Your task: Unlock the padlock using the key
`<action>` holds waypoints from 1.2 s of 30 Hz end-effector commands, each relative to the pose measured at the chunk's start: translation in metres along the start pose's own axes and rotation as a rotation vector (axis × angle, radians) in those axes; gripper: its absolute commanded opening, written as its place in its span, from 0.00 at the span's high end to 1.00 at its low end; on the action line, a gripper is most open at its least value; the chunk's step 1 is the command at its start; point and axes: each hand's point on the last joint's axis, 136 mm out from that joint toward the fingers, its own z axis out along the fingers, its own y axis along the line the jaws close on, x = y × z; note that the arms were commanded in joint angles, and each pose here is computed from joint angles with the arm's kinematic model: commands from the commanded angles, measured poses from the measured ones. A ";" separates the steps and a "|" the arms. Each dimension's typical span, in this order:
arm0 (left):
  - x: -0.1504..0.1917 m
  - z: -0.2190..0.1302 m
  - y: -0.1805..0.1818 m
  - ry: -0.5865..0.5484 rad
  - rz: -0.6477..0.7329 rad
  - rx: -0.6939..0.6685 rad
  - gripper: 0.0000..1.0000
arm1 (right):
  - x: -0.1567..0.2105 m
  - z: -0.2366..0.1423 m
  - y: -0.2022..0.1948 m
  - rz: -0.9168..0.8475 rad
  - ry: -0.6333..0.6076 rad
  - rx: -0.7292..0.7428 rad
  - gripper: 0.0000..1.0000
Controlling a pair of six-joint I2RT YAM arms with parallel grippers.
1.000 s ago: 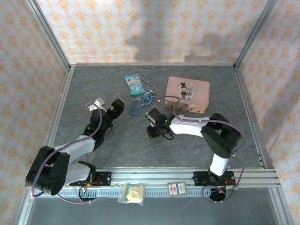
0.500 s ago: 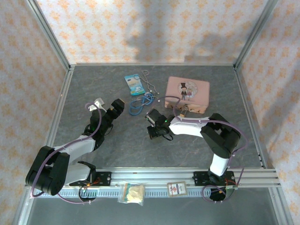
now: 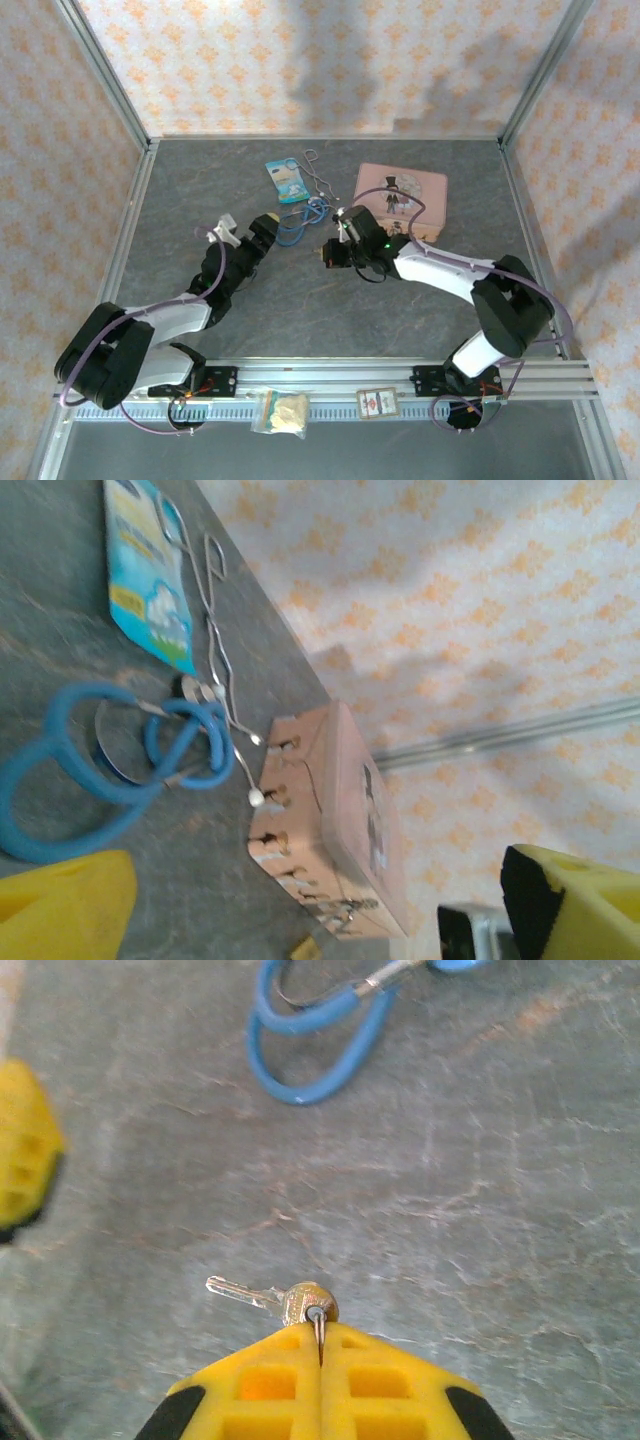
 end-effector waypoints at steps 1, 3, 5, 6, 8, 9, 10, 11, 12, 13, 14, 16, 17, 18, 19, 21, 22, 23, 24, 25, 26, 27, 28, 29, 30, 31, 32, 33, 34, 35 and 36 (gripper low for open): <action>0.009 0.008 -0.036 0.023 -0.030 0.129 0.14 | -0.019 -0.014 0.020 0.053 -0.088 -0.080 1.00; 0.019 0.013 -0.043 0.053 -0.019 0.155 0.23 | -0.025 -0.019 0.024 0.071 -0.124 -0.102 1.00; 0.028 0.019 -0.049 0.087 -0.011 0.180 0.32 | -0.028 -0.022 0.027 0.084 -0.144 -0.122 1.00; 0.034 0.022 -0.052 0.107 -0.008 0.195 0.37 | -0.028 -0.023 0.029 0.092 -0.147 -0.131 1.00; 0.043 0.026 -0.057 0.137 0.005 0.211 0.44 | -0.028 -0.023 0.029 0.100 -0.149 -0.137 1.00; 0.048 0.028 -0.058 0.151 0.015 0.212 0.46 | -0.028 -0.023 0.030 0.102 -0.148 -0.141 1.00; 0.052 0.030 -0.059 0.163 0.026 0.210 0.46 | -0.027 -0.022 0.030 0.106 -0.148 -0.146 1.00; 0.055 0.032 -0.059 0.171 0.036 0.209 0.46 | -0.027 -0.022 0.030 0.108 -0.147 -0.151 1.00; 0.059 0.033 -0.059 0.182 0.044 0.207 0.47 | -0.027 -0.022 0.031 0.110 -0.147 -0.155 1.00; 0.061 0.034 -0.060 0.189 0.050 0.207 0.49 | -0.027 -0.023 0.031 0.114 -0.150 -0.158 1.00; 0.064 0.035 -0.060 0.194 0.055 0.205 0.52 | -0.028 -0.023 0.032 0.116 -0.152 -0.160 1.00; 0.067 0.036 -0.058 0.201 0.066 0.197 0.53 | -0.029 -0.024 0.032 0.116 -0.159 -0.164 1.00; 0.068 0.036 -0.057 0.201 0.074 0.190 0.53 | -0.029 -0.025 0.033 0.114 -0.159 -0.168 1.00; 0.069 0.037 -0.056 0.202 0.083 0.182 0.53 | -0.029 -0.025 0.034 0.113 -0.157 -0.171 1.00; 0.070 0.038 -0.053 0.203 0.096 0.169 0.53 | -0.029 -0.026 0.035 0.113 -0.156 -0.174 1.00; 0.072 0.039 -0.047 0.204 0.110 0.148 0.53 | -0.030 -0.027 0.035 0.113 -0.158 -0.177 1.00; 0.072 0.039 -0.046 0.204 0.113 0.143 0.53 | -0.030 -0.027 0.035 0.115 -0.158 -0.177 1.00; 0.072 0.039 -0.045 0.204 0.114 0.140 0.53 | -0.030 -0.027 0.036 0.115 -0.159 -0.179 1.00; 0.074 0.039 -0.045 0.208 0.115 0.139 0.53 | -0.029 -0.028 0.036 0.117 -0.161 -0.180 1.00; 0.074 0.039 -0.044 0.208 0.118 0.138 0.53 | -0.029 -0.028 0.035 0.117 -0.160 -0.179 1.00; 0.074 0.039 -0.043 0.210 0.119 0.137 0.53 | -0.029 -0.028 0.035 0.117 -0.160 -0.180 1.00; 0.075 0.039 -0.044 0.213 0.121 0.138 0.55 | -0.029 -0.027 0.035 0.118 -0.158 -0.181 1.00; 0.075 0.039 -0.045 0.213 0.123 0.141 0.59 | -0.029 -0.027 0.036 0.120 -0.157 -0.182 1.00; 0.075 0.040 -0.045 0.214 0.124 0.142 0.63 | -0.029 -0.027 0.036 0.119 -0.158 -0.183 1.00; 0.075 0.040 -0.045 0.213 0.124 0.142 0.67 | -0.030 -0.027 0.036 0.120 -0.160 -0.184 1.00; 0.075 0.040 -0.045 0.214 0.126 0.143 0.71 | -0.030 -0.027 0.036 0.119 -0.160 -0.185 1.00; 0.075 0.040 -0.046 0.211 0.126 0.145 0.75 | -0.029 -0.027 0.036 0.120 -0.159 -0.184 1.00; 0.075 0.040 -0.046 0.210 0.127 0.143 0.80 | -0.030 -0.027 0.036 0.121 -0.160 -0.185 1.00; 0.074 0.040 -0.046 0.209 0.128 0.144 0.85 | -0.030 -0.028 0.037 0.120 -0.163 -0.186 1.00; 0.073 0.040 -0.047 0.205 0.129 0.145 0.90 | -0.030 -0.028 0.037 0.119 -0.162 -0.186 1.00; 0.073 0.040 -0.046 0.205 0.132 0.141 0.96 | -0.030 -0.028 0.037 0.119 -0.163 -0.186 1.00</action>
